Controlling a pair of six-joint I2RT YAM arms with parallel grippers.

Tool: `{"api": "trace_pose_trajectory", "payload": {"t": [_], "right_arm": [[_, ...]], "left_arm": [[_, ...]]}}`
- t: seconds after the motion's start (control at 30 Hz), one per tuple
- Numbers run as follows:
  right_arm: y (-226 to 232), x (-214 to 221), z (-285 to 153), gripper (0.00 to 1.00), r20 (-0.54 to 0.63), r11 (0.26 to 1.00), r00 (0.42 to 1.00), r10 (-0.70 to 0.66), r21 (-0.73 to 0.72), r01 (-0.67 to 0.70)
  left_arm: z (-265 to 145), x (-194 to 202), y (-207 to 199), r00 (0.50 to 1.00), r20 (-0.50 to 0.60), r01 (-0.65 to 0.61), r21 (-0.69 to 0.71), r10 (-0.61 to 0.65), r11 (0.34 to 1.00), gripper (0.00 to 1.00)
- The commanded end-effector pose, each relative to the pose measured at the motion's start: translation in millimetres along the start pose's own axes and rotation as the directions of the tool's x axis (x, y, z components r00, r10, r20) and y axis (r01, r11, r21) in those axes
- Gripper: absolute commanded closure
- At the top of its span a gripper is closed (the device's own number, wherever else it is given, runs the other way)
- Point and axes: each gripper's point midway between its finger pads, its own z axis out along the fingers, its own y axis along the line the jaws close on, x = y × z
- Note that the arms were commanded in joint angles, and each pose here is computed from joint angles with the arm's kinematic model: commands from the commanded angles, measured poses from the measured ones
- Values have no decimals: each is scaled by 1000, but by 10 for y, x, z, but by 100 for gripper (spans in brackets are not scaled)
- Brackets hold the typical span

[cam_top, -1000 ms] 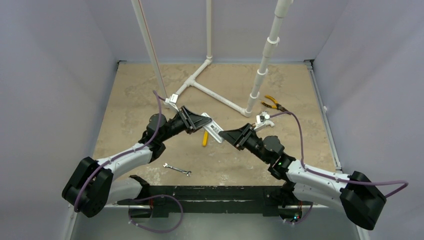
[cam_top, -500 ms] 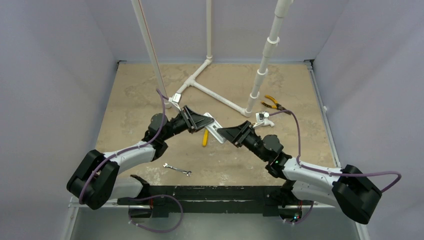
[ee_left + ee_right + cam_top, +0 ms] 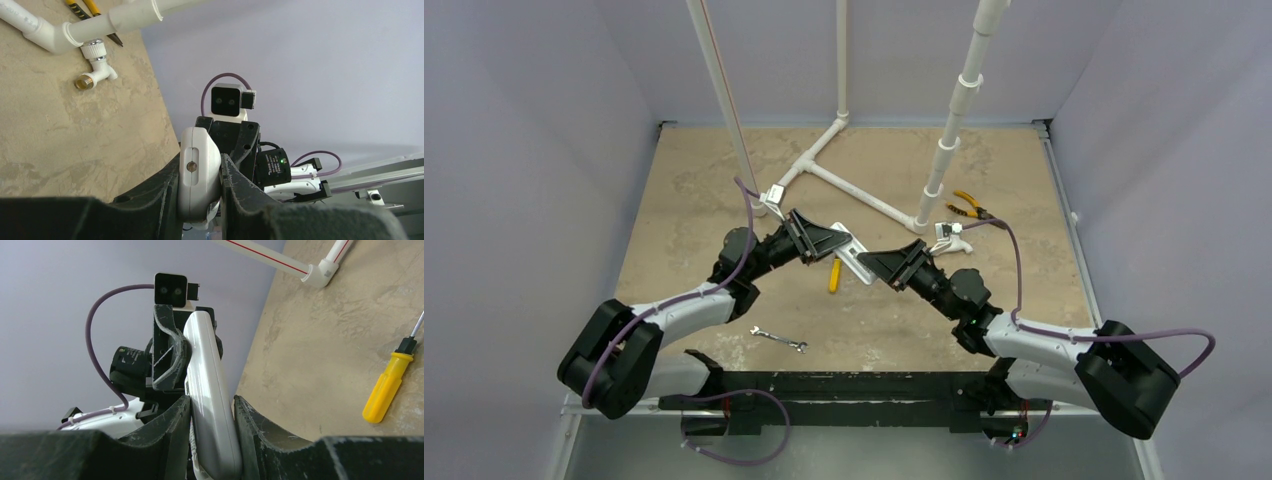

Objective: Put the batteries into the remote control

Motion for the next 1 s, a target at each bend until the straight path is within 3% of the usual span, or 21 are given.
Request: {"api": "trace_pose_trajectory", "payload": {"t": [0.0, 0.2, 0.4, 0.47, 0.57, 0.73, 0.97], "right_arm": [[289, -42, 17, 66, 5, 995, 1000, -1, -102, 2], [342, -24, 43, 66, -12, 994, 1000, -22, -111, 20], [350, -4, 53, 74, -20, 992, 1000, -19, -124, 16], [355, 11, 58, 68, -28, 991, 999, -18, -130, 15], [386, 26, 66, 61, -37, 989, 999, -21, -145, 15], [405, 41, 69, 59, -47, 988, 999, -18, -155, 11], [394, 40, 69, 68, -44, 988, 999, -13, -155, 6]], "left_arm": [[9, -88, -192, 997, 49, -68, 57, 65, 996, 100], [3, -130, -237, 994, 74, -86, 62, 82, 994, 100], [-12, -149, -245, 991, 87, -103, 59, 98, 993, 100], [-58, -165, -375, 988, 103, -122, 88, 113, 989, 100], [-20, -159, -245, 990, 95, -108, 57, 102, 993, 100], [-22, -163, -242, 990, 98, -111, 57, 105, 992, 100], [-30, -152, -253, 990, 96, -113, 62, 107, 992, 100]]}}
